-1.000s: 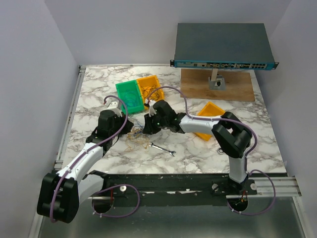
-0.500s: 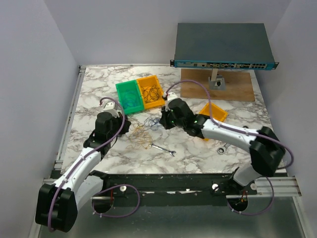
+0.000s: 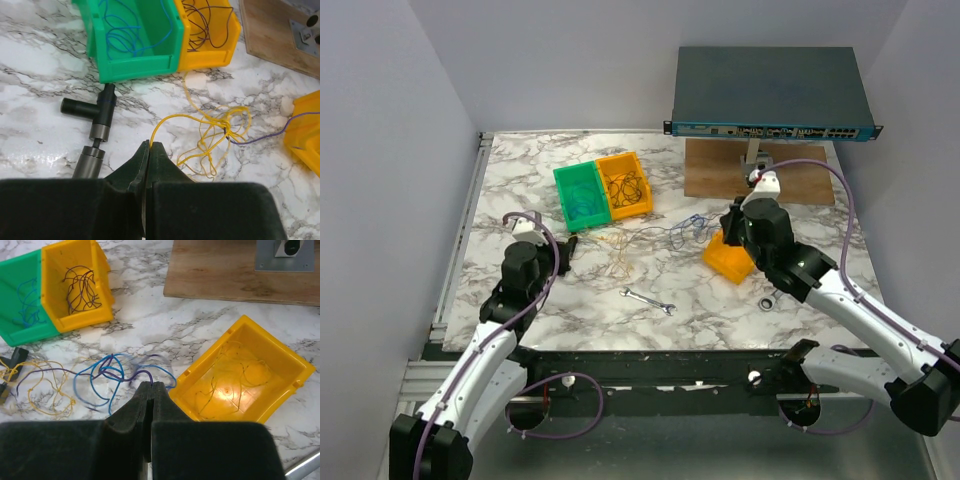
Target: Untangle the cables
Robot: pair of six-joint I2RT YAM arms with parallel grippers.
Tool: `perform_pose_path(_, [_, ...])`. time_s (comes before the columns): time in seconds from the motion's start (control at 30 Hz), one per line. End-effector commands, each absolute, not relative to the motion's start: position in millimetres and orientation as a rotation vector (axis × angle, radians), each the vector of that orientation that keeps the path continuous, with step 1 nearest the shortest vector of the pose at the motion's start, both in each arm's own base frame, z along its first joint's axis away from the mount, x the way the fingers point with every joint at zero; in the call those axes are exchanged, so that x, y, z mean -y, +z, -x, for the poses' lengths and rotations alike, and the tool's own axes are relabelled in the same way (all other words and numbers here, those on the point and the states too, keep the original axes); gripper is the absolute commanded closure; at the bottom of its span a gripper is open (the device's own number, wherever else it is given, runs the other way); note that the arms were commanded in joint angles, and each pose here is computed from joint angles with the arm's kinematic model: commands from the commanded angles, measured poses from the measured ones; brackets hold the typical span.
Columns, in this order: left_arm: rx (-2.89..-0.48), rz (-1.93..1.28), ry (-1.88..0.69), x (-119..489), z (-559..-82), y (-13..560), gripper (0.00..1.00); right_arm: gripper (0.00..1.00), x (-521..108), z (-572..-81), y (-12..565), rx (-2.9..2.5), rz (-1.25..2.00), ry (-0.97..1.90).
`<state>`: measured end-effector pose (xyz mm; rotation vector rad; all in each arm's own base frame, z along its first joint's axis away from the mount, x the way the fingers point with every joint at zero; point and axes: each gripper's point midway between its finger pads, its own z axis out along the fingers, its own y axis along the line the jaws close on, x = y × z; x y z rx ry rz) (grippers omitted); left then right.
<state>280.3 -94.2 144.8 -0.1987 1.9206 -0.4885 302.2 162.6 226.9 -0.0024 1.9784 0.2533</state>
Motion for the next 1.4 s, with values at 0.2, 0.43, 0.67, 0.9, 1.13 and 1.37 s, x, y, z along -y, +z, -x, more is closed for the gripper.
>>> perform_pose_path(0.2, [-1.743, 0.613, -0.222, 19, -263, 148, 1.00, 0.99, -130, -293, 229, -1.952, -0.122, 0.146])
perform_pose_path(0.43, [-1.607, 0.510, -0.341, 31, -259, 168, 1.00, 0.99, -158, -273, 258, -1.860, 0.051, 0.395])
perform_pose_path(0.67, [-1.660, 0.335, -0.396, 55, -263, 178, 1.00, 0.99, -186, -254, 298, -1.864, 0.216, 0.561])
perform_pose_path(0.9, [-1.619, 0.194, -0.579, 88, -255, 198, 1.00, 0.99, -215, -214, 335, -1.780, 0.397, 0.838])
perform_pose_path(1.13, [-1.631, 0.017, -0.855, 137, -237, 256, 1.00, 0.98, -264, -175, 275, -1.921, 0.658, 1.164])
perform_pose_path(1.37, [-1.633, -0.193, -1.044, 172, -211, 327, 1.00, 0.09, -263, -193, 248, -1.928, 0.623, 1.072])
